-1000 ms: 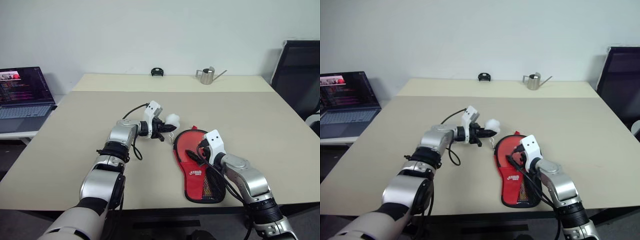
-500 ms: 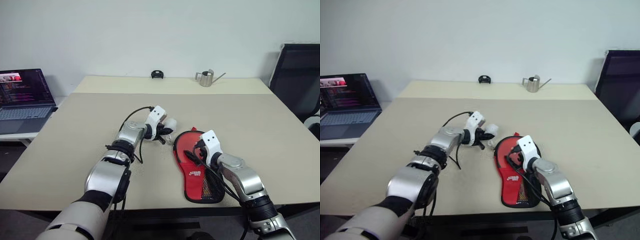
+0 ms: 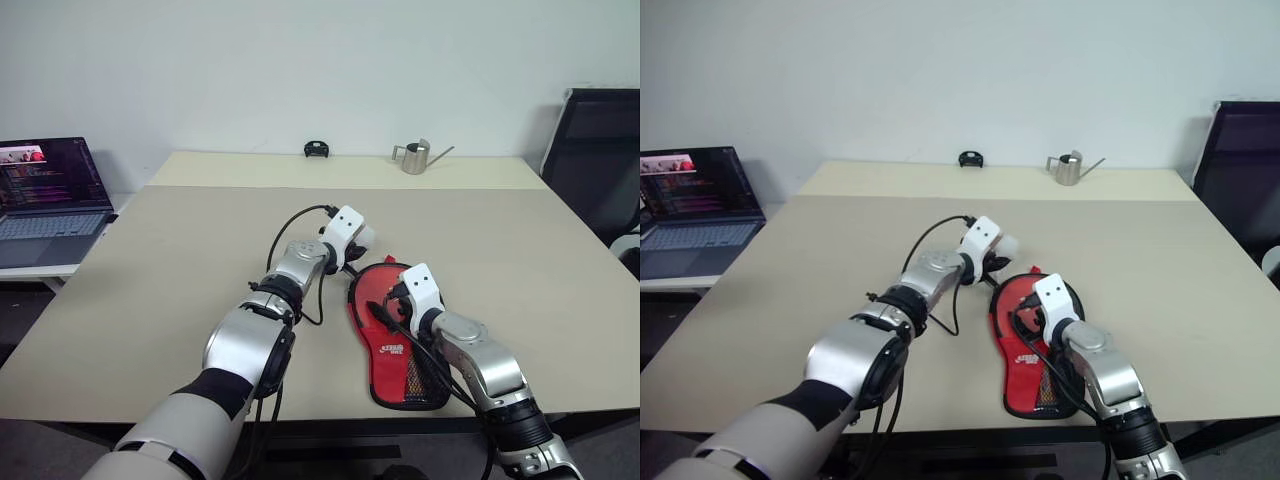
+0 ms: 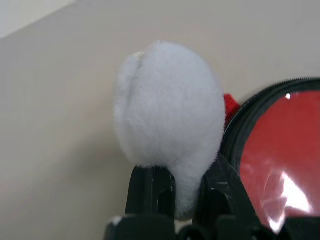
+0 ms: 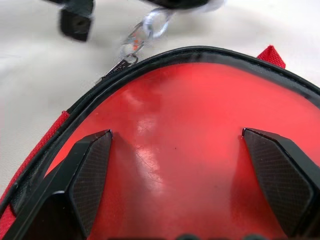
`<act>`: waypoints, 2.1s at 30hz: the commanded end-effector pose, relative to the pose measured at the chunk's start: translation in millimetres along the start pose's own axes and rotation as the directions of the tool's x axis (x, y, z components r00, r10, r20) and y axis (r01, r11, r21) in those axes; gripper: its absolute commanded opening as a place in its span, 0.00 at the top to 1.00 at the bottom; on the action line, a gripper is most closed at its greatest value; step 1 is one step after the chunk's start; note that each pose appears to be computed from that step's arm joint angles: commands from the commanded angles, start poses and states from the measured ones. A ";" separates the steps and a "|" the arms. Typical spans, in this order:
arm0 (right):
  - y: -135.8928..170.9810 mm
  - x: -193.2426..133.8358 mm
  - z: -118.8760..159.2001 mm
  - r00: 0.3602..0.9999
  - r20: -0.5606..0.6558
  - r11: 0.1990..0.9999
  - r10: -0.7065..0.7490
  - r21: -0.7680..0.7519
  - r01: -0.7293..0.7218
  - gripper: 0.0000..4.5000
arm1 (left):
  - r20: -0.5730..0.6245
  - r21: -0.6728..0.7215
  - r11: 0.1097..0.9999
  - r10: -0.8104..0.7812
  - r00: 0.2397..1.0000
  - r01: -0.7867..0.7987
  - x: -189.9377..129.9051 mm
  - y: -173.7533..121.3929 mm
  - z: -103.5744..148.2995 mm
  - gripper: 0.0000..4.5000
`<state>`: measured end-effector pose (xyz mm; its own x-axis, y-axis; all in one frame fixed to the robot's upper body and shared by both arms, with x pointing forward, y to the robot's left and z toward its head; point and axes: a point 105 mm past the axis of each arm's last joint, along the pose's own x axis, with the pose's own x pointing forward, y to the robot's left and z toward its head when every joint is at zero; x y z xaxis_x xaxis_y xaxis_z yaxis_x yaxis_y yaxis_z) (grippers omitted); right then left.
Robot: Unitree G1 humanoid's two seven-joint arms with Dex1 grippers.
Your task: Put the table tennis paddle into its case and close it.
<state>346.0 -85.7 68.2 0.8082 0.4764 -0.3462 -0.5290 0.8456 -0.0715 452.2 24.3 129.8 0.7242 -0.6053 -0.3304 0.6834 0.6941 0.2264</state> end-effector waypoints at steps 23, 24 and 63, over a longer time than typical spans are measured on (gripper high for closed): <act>19.4 -32.2 -91.2 0.942 -0.327 0.985 -0.070 0.124 0.117 0.00 | 0.094 0.244 0.959 0.121 0.988 -0.141 19.5 -25.2 50.7 0.98; 19.9 -32.8 -91.0 0.942 -0.327 0.985 -0.073 0.126 0.120 0.00 | 0.094 0.258 0.956 0.120 0.988 -0.140 20.0 -26.6 51.2 0.98; 55.9 -44.0 -90.3 0.938 -0.328 0.965 -0.109 0.191 0.179 0.00 | -0.059 0.354 0.930 -0.086 0.995 0.101 41.4 -106.4 23.6 0.76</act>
<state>289.7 -79.9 67.0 0.8912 0.2971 -0.3428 -0.3170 0.9484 -0.0022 428.1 -53.4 113.0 0.7196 -0.5670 -0.4010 0.6871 0.4979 0.5291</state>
